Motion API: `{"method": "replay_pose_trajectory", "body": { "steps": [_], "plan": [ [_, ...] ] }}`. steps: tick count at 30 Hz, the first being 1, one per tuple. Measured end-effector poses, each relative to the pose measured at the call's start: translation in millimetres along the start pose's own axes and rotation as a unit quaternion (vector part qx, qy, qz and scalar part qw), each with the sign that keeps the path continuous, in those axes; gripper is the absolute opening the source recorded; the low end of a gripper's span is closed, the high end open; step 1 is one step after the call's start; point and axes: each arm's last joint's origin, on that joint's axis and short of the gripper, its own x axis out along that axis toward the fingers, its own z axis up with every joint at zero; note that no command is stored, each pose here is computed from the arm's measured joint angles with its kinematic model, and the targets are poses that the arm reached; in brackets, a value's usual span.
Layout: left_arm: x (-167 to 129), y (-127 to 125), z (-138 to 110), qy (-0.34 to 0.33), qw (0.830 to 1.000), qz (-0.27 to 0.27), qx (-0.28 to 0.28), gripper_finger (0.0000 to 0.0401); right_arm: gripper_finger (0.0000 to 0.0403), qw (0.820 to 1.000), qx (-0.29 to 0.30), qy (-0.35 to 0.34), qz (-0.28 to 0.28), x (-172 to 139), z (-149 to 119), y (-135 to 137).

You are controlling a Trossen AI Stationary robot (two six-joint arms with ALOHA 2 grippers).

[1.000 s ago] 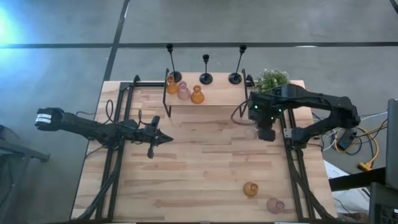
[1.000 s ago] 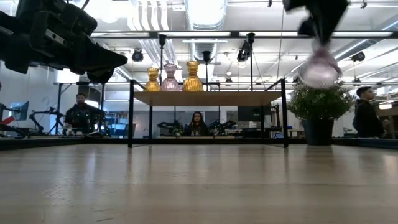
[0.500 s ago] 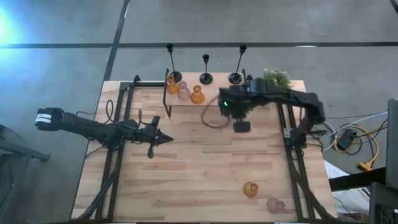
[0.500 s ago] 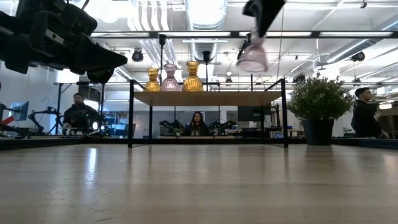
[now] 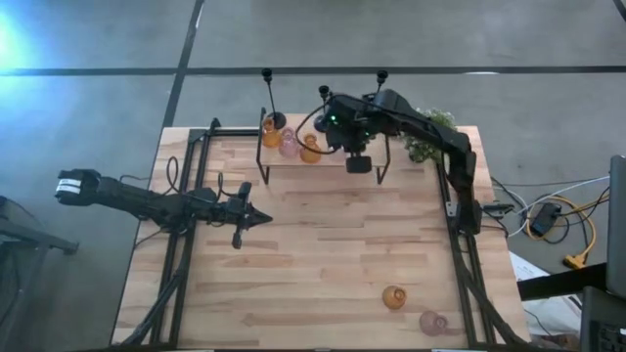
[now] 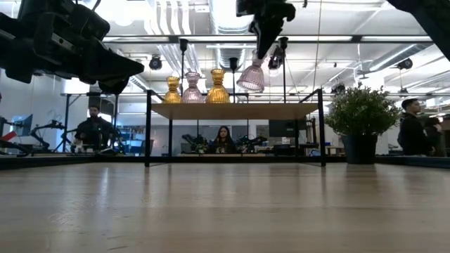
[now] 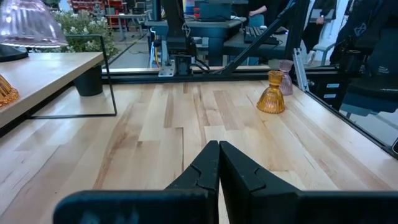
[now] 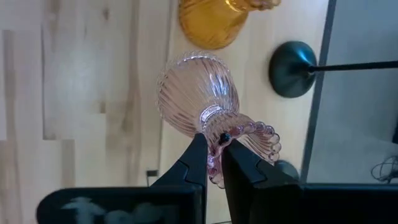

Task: Pick & Place candle stick holders
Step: Put the top pink glass candle holder on the shelf

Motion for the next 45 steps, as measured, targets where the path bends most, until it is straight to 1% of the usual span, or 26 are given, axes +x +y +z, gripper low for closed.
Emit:
{"method": "replay_pose_trajectory", "body": {
  "steps": [5,7,13,22,35,45],
  "plan": [
    [0.0,0.0,0.0,0.0,1.0,0.0,0.0,0.0012,0.0018,1.0,-0.007,0.004,-0.007,1.6,-3.1,-9.3],
    [0.0,0.0,0.0,0.0,1.0,0.0,0.0,0.0012,0.0018,1.0,-0.011,0.01,-0.017,2.0,-3.3,-10.0],
    [0.0,0.0,0.0,0.0,1.0,0.0,0.0,0.0012,0.0018,0.999,-0.03,0.01,-0.017,2.4,-2.9,-9.3],
    [0.0,0.0,0.1,0.0,1.0,0.0,0.0,0.0012,0.0018,0.999,-0.03,-0.011,-0.016,9.1,1.6,-12.1],
    [0.0,-0.1,0.1,0.0,1.0,0.0,0.0,0.0012,0.0018,0.999,-0.033,0.028,-0.006,29.5,-1.5,-9.4],
    [0.0,0.0,0.1,0.0,1.0,0.0,0.0,0.0012,0.0018,0.999,-0.033,0.019,-0.007,32.6,0.6,-9.5]
  ]
}}
